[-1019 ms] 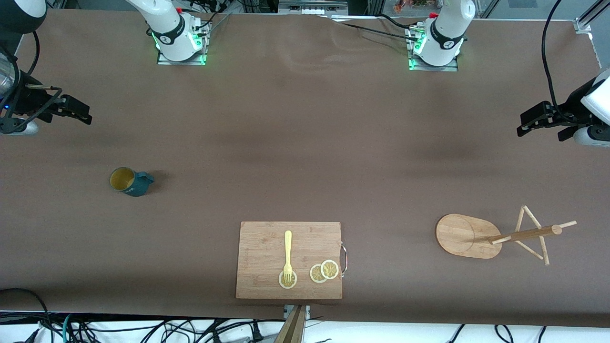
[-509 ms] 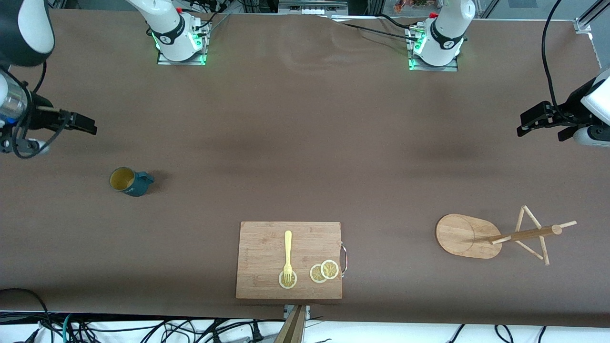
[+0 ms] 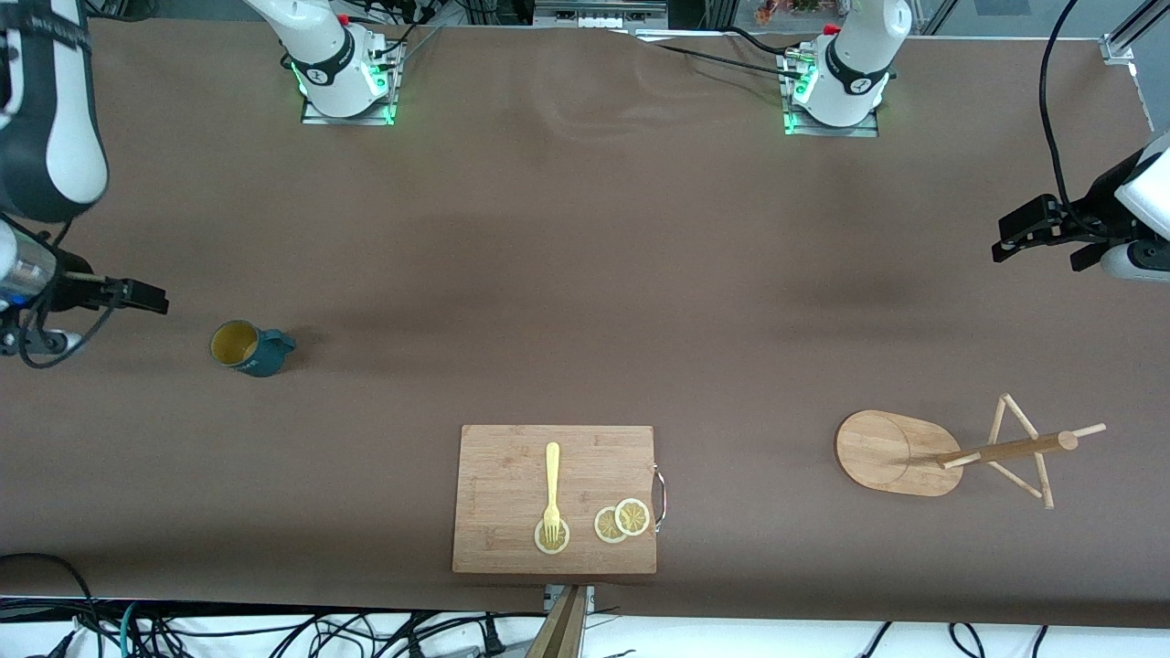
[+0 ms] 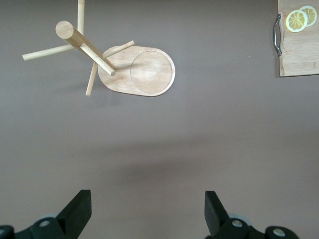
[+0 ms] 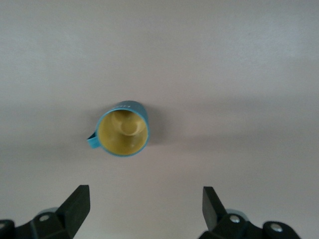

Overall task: Pass cup and hang on rack
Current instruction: 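Move the right gripper down over the teal mug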

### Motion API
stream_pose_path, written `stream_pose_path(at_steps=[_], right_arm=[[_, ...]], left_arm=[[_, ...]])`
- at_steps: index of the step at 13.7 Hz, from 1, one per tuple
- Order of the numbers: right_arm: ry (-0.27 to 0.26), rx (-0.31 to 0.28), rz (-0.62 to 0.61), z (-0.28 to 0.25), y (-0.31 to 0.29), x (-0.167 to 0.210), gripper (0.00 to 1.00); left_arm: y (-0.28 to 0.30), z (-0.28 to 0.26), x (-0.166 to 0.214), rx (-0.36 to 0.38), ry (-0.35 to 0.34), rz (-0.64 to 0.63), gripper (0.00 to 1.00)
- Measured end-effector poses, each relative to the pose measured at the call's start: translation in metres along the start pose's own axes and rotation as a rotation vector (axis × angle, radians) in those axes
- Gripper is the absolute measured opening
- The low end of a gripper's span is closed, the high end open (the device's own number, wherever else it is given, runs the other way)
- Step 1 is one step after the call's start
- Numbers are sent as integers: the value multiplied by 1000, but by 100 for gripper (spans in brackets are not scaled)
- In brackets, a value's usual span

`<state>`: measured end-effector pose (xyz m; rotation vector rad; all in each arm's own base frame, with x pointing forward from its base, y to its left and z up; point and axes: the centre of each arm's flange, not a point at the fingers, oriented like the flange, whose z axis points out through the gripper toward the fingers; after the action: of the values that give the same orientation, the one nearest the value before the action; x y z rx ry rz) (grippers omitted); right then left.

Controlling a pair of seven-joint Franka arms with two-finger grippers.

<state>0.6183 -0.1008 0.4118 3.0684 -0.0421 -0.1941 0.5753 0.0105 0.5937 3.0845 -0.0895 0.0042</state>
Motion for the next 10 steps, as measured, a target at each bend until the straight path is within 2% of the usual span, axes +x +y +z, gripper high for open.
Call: stream_pose_path(at_steps=[2, 5, 9, 10], right_arm=[[-3, -10, -7, 43, -2, 18, 99], [40, -26, -16, 102, -6, 35, 97], [-5, -23, -20, 138, -8, 27, 93], [-15, -22, -20, 142, -9, 24, 89]], left_arm=[[0, 0, 0, 0, 0, 0, 100], [0, 0, 0, 0, 0, 0, 100], [0, 0, 1, 0, 5, 0, 100], [0, -1, 2, 2, 18, 0, 100]])
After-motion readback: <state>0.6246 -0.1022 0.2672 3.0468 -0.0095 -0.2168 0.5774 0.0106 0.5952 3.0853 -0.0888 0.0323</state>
